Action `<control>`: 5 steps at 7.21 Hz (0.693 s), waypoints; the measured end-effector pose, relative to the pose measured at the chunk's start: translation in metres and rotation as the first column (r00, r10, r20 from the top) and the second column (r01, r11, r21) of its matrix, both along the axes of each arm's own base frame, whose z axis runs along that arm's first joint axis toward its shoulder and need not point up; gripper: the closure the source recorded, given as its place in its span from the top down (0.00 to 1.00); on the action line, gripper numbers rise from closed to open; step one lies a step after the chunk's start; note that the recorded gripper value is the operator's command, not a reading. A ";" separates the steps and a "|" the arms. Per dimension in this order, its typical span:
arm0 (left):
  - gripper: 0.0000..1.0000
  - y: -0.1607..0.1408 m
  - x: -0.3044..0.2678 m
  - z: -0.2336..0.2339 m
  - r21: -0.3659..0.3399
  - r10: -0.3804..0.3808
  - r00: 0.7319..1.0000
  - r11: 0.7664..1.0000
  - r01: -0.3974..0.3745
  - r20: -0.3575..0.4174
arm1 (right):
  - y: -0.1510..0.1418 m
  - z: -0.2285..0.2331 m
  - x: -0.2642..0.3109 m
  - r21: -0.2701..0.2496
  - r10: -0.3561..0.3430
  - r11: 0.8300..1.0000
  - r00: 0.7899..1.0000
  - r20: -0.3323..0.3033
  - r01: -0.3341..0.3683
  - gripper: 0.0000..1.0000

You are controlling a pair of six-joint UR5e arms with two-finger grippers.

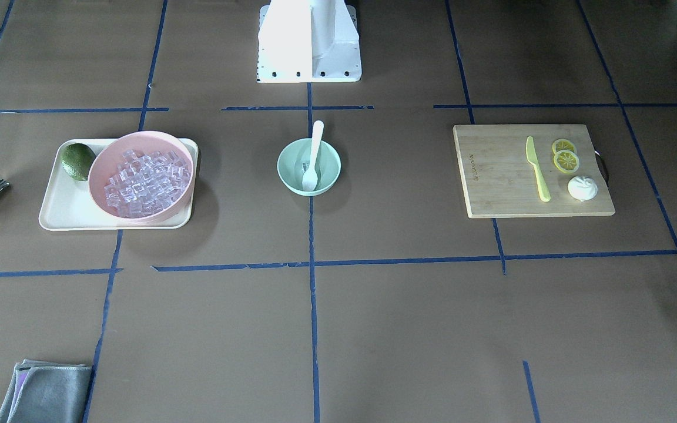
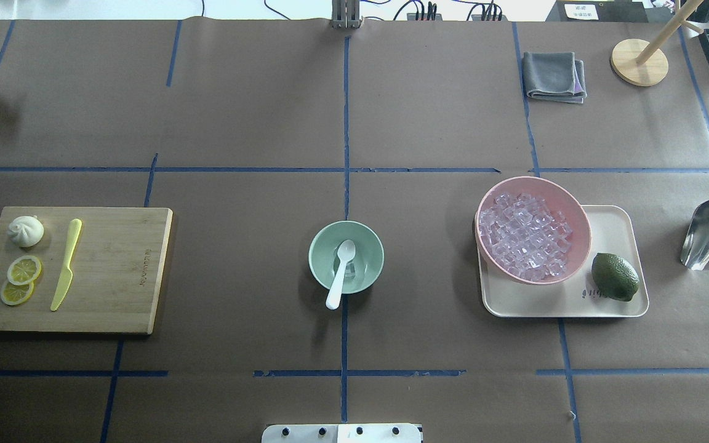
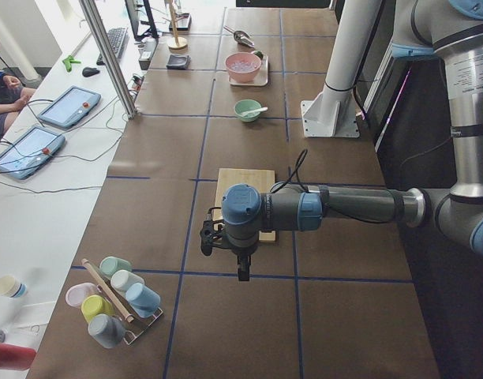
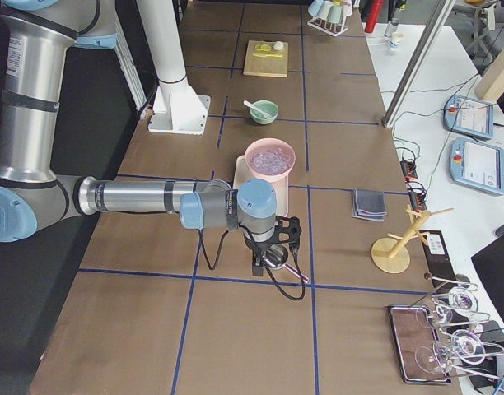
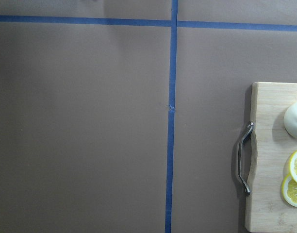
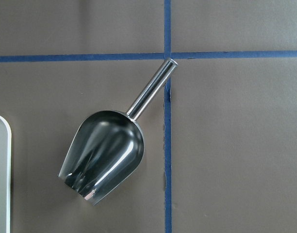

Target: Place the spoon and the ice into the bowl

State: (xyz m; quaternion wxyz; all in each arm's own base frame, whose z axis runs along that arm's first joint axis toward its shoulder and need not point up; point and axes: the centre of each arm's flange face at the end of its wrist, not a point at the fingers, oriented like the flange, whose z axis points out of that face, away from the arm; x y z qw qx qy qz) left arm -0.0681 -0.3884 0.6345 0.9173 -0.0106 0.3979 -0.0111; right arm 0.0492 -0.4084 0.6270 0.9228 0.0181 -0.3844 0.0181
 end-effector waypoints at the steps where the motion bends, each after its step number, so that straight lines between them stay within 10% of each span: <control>1: 1.00 0.003 -0.001 0.003 -0.010 -0.004 1.000 1.000 0.004 0.001 | 0.000 0.004 0.000 -0.007 0.000 1.000 1.000 -0.001 0.000 1.00; 5: 1.00 0.013 -0.005 0.009 -0.029 -0.017 1.000 0.999 0.017 0.001 | 0.005 0.020 0.000 -0.052 0.007 0.999 1.000 0.003 -0.007 1.00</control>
